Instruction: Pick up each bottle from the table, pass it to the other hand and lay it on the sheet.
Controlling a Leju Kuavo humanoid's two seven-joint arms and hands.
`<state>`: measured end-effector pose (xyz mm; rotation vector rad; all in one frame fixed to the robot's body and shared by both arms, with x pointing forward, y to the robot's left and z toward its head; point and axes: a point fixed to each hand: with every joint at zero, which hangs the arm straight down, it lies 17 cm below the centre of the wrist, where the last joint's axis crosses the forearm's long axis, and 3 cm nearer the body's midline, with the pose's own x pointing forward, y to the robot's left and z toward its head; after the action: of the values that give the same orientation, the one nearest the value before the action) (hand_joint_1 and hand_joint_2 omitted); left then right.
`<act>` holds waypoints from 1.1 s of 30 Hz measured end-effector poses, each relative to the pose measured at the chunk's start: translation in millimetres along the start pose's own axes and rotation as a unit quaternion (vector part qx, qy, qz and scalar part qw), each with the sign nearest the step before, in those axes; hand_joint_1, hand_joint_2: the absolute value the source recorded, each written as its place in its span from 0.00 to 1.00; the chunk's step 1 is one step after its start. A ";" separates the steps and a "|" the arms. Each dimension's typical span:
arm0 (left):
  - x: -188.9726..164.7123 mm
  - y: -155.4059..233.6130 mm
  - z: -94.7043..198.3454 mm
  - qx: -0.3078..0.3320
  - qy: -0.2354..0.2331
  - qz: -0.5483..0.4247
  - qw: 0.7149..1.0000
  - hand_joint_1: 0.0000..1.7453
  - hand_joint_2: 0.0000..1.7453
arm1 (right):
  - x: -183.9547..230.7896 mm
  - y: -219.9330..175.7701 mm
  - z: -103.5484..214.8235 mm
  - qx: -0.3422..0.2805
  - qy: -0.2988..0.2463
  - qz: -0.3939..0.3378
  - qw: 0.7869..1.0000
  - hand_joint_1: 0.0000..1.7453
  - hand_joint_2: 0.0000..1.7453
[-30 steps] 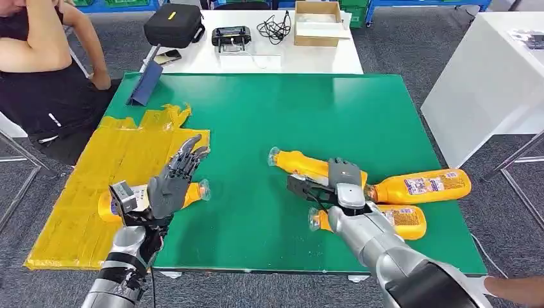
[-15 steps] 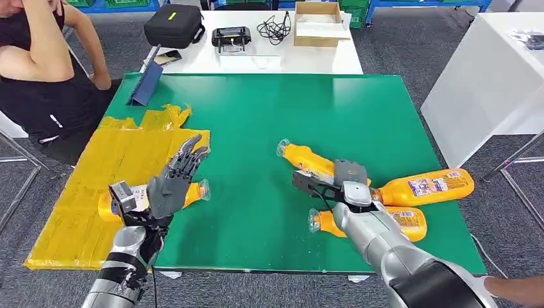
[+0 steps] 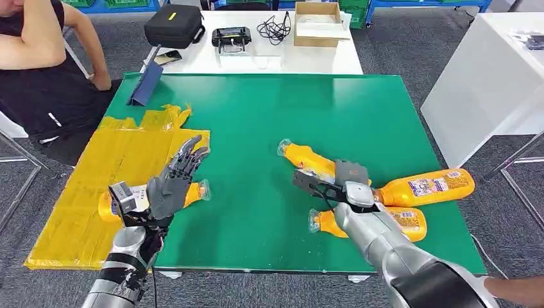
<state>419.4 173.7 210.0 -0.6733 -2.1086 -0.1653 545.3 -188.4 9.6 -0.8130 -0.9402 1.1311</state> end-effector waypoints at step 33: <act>35.6 -23.3 68.6 0.087 -0.014 0.053 0.995 0.00 1.00 | 281.0 -44.4 226.7 -0.039 -0.516 -0.399 0.757 1.00 1.00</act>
<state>341.6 192.8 200.4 -0.6843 -2.0785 0.0866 395.8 87.6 193.4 0.3086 -2.0124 0.6923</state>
